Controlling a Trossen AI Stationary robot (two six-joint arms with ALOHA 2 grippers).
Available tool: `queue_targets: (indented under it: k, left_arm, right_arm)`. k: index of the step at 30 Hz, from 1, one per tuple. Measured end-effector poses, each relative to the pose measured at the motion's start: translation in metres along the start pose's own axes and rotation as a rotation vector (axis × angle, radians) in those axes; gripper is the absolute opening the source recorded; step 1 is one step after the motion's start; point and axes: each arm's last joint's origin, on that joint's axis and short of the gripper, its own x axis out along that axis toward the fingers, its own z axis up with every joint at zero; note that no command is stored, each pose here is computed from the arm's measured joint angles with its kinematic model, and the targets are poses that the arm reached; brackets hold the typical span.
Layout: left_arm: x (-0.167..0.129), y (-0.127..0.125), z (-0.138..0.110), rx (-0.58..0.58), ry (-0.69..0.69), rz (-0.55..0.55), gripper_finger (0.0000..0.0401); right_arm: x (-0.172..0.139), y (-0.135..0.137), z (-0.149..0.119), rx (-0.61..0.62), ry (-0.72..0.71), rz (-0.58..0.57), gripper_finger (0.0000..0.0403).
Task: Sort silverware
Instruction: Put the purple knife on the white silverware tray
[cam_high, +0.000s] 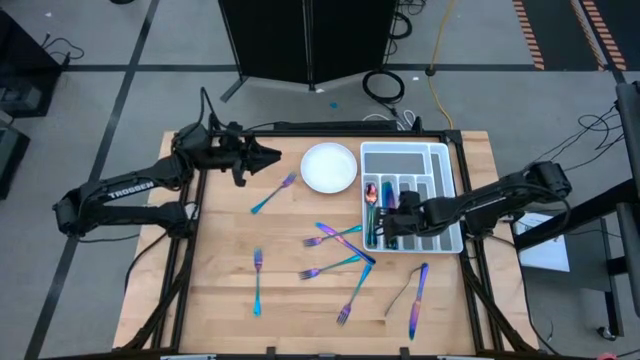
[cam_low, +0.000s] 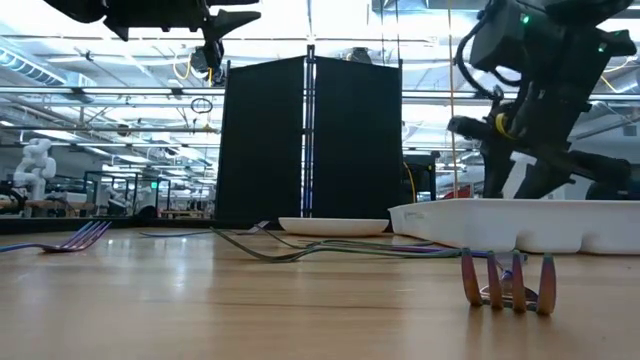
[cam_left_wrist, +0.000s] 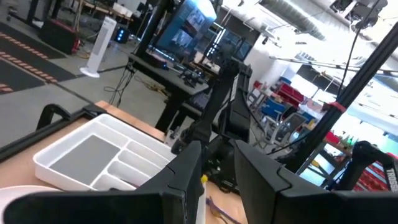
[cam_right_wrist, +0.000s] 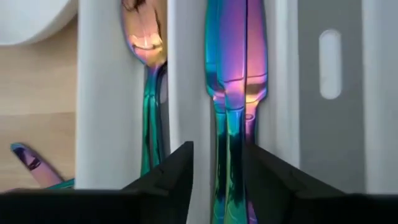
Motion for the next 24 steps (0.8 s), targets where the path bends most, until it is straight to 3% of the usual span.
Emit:
queue_targets:
  k: [4, 9, 14, 17, 20, 24]
  left_arm:
    - [0.0, 0.0, 0.0, 0.014, 0.0, 0.001, 0.0095]
    - [0.004, 0.002, -0.003, 0.05, 0.016, 0.001, 0.0095]
    - [0.016, 0.004, -0.014, 0.025, 0.075, -0.01, 0.0095]
    - [0.024, 0.006, -0.022, 0.007, 0.119, -0.016, 0.0095]
    - [0.031, 0.008, -0.029, -0.001, 0.152, -0.017, 0.0095]
    - [0.036, 0.01, -0.035, 0.04, 0.179, -0.023, 0.0095]
  right_arm:
    - [-0.013, -0.002, 0.007, -0.014, 0.007, 0.04, 0.013]
    - [-0.034, 0.002, 0.012, -0.047, 0.063, 0.177, 0.0123]
    - [-0.073, 0.026, 0.006, -0.193, 0.159, 0.342, 0.0115]
    - [-0.095, 0.039, -0.011, -0.296, 0.267, 0.409, 0.0106]
    - [-0.105, 0.039, -0.041, -0.375, 0.422, 0.378, 0.0094]
    - [-0.109, 0.023, -0.084, -0.383, 0.6, 0.22, 0.0083]
